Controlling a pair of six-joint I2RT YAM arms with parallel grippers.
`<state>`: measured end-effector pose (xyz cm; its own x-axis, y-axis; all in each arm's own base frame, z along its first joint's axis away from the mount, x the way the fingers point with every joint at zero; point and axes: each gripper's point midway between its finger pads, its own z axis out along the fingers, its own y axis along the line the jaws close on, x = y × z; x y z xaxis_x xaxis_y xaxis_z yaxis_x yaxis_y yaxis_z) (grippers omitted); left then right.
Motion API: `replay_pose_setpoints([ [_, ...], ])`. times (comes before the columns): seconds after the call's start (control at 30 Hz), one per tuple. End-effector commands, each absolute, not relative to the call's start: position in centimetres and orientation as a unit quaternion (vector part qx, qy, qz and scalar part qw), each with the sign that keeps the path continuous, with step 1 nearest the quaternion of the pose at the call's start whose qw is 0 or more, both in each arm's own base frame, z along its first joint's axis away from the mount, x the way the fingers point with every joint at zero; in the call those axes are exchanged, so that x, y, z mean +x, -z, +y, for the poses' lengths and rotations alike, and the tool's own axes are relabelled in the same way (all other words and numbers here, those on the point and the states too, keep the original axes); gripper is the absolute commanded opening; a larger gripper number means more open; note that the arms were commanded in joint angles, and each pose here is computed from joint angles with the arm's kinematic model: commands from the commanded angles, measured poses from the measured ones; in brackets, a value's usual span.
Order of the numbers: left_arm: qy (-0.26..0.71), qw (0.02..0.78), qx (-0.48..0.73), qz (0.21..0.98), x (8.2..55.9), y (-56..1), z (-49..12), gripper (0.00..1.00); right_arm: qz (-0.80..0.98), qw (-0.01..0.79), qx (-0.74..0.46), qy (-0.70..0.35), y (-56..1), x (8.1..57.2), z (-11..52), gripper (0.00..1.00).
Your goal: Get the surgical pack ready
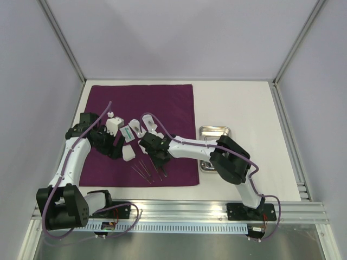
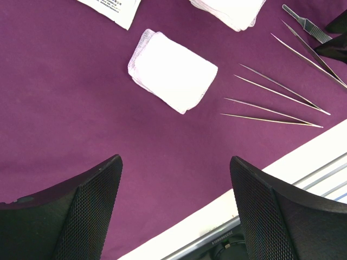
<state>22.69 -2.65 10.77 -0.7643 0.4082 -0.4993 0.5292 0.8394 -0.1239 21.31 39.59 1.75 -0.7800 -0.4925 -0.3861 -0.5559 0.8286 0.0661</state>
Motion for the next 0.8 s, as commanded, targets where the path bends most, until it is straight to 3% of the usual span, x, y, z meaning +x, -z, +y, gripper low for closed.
replay_pose_setpoints([
  [0.0,0.128,0.243,0.248,0.929,23.2,-11.2,-2.7,0.89,0.94,0.167,-0.284,-0.083,-0.5,21.0,40.0,0.3],
  [0.1,0.127,0.244,0.249,0.929,23.2,-11.2,-2.6,0.89,0.943,0.157,-0.284,-0.07,0.5,20.8,39.5,0.3],
  [0.3,0.125,0.244,0.249,0.929,23.2,-11.3,-2.6,0.89,0.95,0.156,-0.266,-0.053,0.9,20.9,38.5,0.04],
  [0.77,0.124,0.243,0.25,0.929,23.2,-11.2,-2.6,0.89,0.938,0.193,-0.238,-0.161,-5.2,21.8,39.7,0.0],
])
